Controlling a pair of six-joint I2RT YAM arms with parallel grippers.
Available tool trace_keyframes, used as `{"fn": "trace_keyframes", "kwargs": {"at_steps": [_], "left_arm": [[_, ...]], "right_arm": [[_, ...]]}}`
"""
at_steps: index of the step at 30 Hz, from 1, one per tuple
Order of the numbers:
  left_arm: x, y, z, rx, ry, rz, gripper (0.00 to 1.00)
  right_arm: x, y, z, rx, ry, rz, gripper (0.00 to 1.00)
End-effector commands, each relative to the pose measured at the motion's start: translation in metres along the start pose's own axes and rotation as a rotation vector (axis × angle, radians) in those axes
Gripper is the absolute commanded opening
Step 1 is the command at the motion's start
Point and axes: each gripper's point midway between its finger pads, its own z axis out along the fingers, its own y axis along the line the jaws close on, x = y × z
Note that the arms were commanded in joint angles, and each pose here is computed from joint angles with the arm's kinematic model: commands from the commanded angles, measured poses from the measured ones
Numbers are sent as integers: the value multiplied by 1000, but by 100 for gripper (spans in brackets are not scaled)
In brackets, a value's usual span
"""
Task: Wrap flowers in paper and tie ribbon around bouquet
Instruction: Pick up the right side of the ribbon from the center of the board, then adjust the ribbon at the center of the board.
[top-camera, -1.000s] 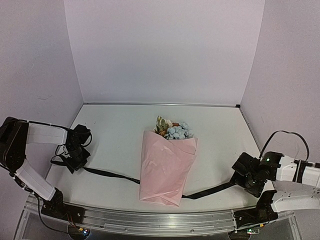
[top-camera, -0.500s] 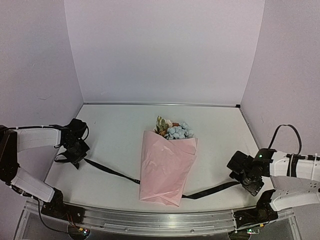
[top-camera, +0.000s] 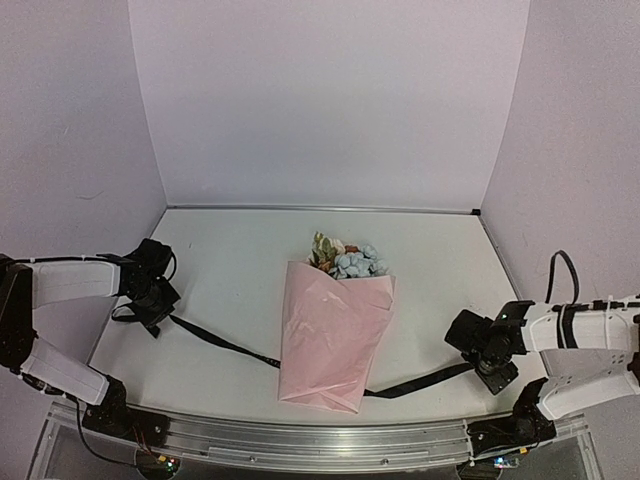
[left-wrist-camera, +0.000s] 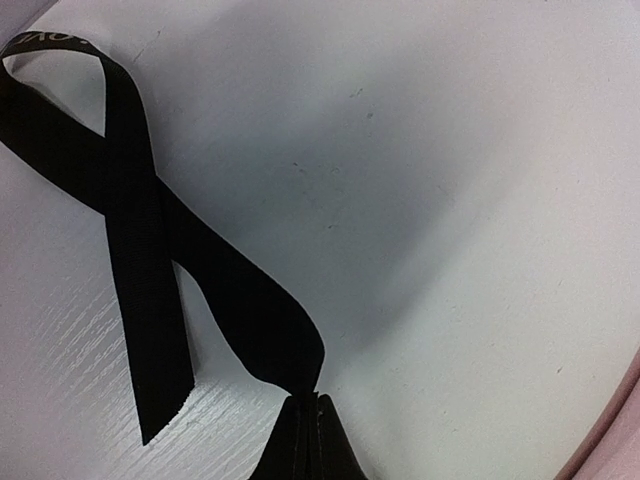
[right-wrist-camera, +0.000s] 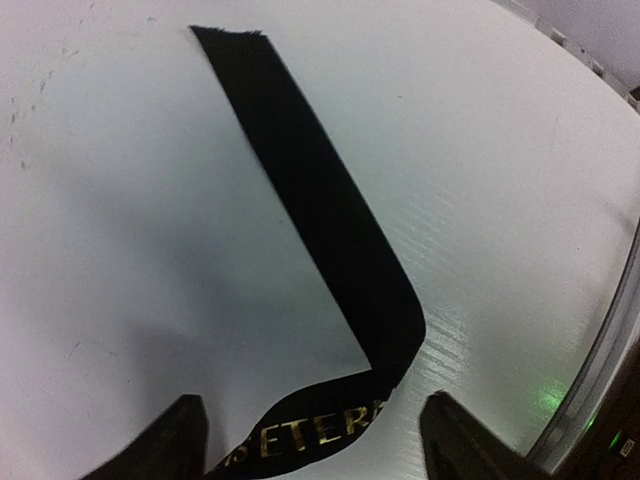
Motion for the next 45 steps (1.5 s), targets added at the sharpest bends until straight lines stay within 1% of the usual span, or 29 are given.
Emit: {"fn": "trace_keyframes", "kwargs": {"at_steps": [1,4,11,15,18,20,22,24,27,31,36,45], "left_arm": [[-8,-9,-3,34,-30,3,0],[-8,-10,-3,39,-31,3,0],[-9,-14,-4,52,-32,14,0],[-11,-19,-4,78,-37,23,0],[-12,-32,-5,136,-33,42,0],[-12,-40,-5,165,-30,50,0],[-13,-47,-4,187,-31,60,0],[-14,-55,-5,220,-30,63,0],[-11,-64,-3,254,-17,64,0],[-6,-65,0,245,-11,65,0],[-12,-60,0,208,-37,50,0],[-21,-69,-5,226,-64,52,0]], "right_arm": [[-11,-7,6,18,-69,33,63],[-11,-8,8,37,-69,16,49],[-5,-5,16,75,2,-8,1],[-7,3,14,73,29,-43,0],[-16,8,13,73,46,-68,0],[-20,16,12,72,89,-82,0],[-28,26,8,54,99,-101,0],[-39,35,6,41,97,-107,0],[-51,45,6,39,134,-80,0],[-65,58,7,35,172,-50,0],[-77,68,9,31,207,-4,0],[-102,76,2,12,196,19,0]]}}
